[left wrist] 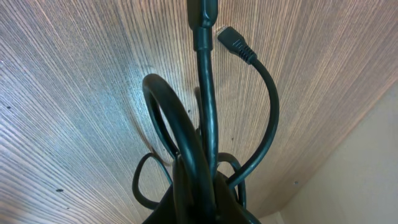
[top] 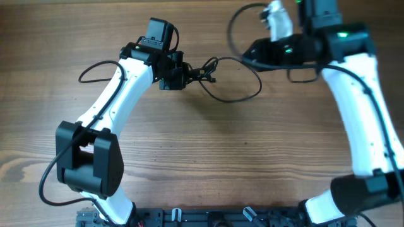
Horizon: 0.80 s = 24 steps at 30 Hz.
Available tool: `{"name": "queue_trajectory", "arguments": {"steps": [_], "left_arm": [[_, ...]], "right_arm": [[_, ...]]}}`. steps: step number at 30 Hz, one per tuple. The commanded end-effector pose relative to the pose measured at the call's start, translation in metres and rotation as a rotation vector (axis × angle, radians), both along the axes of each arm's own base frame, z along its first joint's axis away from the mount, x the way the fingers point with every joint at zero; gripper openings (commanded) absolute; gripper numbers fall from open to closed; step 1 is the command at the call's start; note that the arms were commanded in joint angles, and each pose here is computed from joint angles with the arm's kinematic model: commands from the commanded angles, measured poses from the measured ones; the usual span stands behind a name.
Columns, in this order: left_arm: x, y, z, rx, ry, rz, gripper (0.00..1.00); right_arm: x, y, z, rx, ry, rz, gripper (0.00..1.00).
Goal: Untangle cables
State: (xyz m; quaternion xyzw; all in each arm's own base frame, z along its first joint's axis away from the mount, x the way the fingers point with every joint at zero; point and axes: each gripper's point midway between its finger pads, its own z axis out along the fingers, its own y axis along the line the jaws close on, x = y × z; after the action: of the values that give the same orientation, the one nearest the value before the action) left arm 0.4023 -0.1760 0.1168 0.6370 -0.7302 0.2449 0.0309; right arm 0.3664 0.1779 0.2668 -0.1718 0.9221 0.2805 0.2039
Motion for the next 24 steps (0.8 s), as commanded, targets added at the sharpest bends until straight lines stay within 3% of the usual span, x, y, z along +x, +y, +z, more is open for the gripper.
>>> {"name": "queue_trajectory", "arguments": {"steps": [1, 8, 12, 19, 24], "left_arm": [[0.004, 0.003, 0.007, -0.051, 0.0, 0.02, 0.04], [0.01, 0.02, 0.027, -0.295, 0.049, 0.045, 0.04], [0.012, 0.029, 0.039, -0.401, 0.061, 0.054, 0.04], [0.011, 0.03, 0.051, -0.5, 0.071, 0.041, 0.04], [0.008, 0.026, 0.055, -0.531, 0.075, 0.023, 0.04]], "right_arm": [[0.005, 0.03, -0.027, -0.068, -0.036, 0.156, 0.33], [0.016, 0.07, -0.07, -0.102, -0.009, 0.228, 0.33], [0.022, 0.088, -0.072, -0.087, -0.057, 0.255, 0.33], [0.028, 0.112, -0.067, -0.066, -0.17, 0.323, 0.34], [0.021, 0.119, -0.083, -0.08, -0.194, 0.394, 0.42]]}}
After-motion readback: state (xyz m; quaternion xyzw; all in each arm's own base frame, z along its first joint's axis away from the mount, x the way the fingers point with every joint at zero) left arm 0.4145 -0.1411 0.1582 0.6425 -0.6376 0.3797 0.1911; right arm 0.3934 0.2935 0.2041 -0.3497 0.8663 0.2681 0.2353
